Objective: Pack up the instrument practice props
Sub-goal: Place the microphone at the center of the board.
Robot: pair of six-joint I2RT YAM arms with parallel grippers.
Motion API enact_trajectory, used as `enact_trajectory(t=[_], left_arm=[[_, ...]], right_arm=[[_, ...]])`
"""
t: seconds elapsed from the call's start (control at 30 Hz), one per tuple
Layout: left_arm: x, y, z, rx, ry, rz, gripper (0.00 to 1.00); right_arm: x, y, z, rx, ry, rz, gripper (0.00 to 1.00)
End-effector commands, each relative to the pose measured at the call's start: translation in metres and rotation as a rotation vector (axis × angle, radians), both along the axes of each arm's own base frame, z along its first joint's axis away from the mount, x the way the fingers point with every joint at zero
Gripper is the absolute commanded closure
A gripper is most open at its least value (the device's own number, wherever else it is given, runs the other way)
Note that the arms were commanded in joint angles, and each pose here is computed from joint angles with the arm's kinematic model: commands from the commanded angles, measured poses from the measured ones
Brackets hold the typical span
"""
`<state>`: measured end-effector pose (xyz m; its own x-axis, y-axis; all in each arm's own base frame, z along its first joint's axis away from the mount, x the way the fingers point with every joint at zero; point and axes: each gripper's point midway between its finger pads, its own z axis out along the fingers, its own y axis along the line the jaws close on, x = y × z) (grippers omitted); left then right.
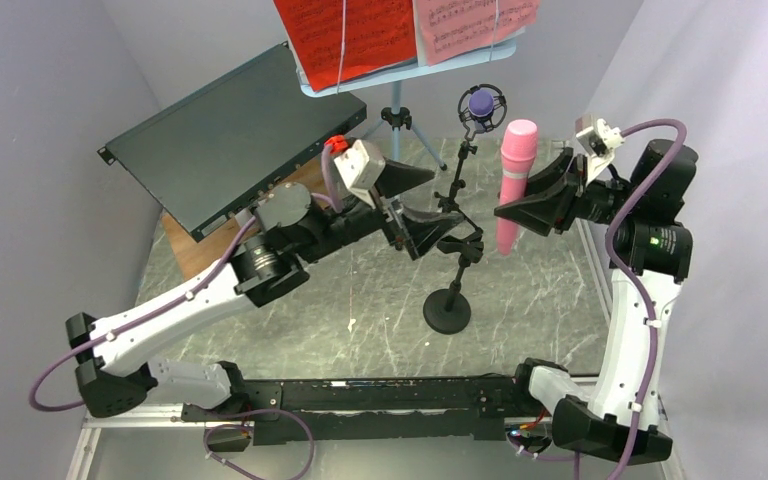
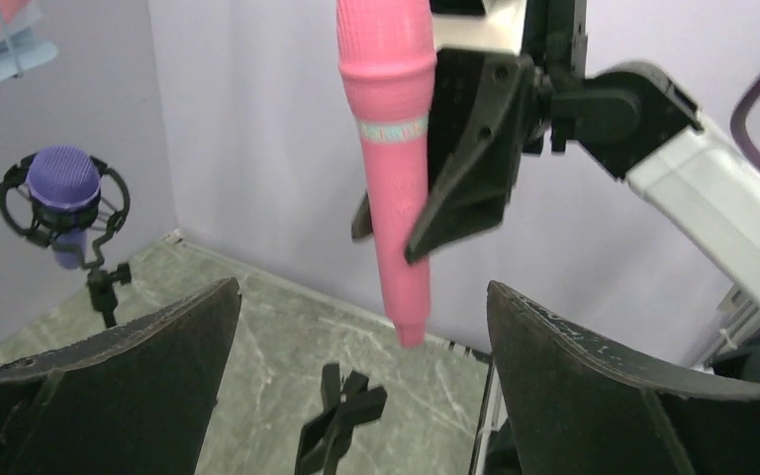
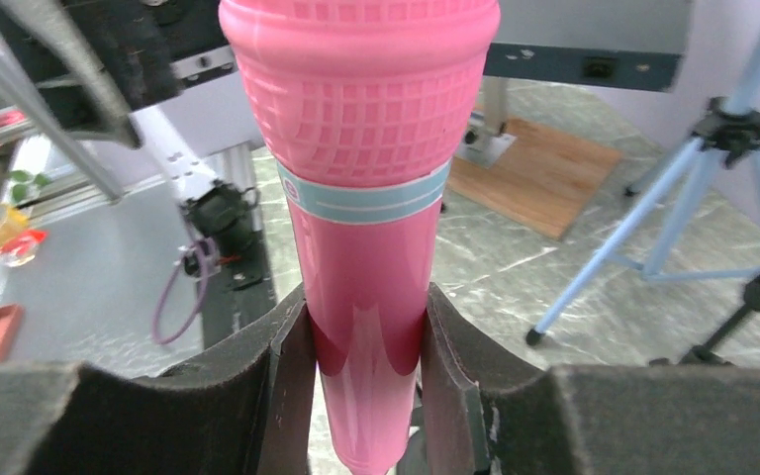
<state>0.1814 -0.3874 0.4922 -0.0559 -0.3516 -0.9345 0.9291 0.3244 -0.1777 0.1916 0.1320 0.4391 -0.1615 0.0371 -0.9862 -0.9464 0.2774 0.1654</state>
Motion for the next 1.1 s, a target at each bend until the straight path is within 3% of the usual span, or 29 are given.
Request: enact_trajectory(t=[0.0,0.1,0.6,1.07], left_arm=[[-0.004,0.020,-0.024,0.117,-0.048,0.038,0.01],[-0.007,0.028,-0.040,0.156,-0.037,0.044,0.01],[0.002,0.056,-0.109,0.254,0.051,0.159,0.00],[0.002,0.076,-0.148,0.265,0.138,0.212,0.00]], right_arm=[[0.024,-0.017,0.008,-0.082,-0.077,-0.178,0.99],[0.052,-0.039,0.000,-0.154,-0.061,-0.362,0.99],[0.127,-0.120,-0.094,-0.244,0.148,-0.863,0.99],[0.200,-0.169,-0.254,-0.367,0.555,-0.992,0.96]])
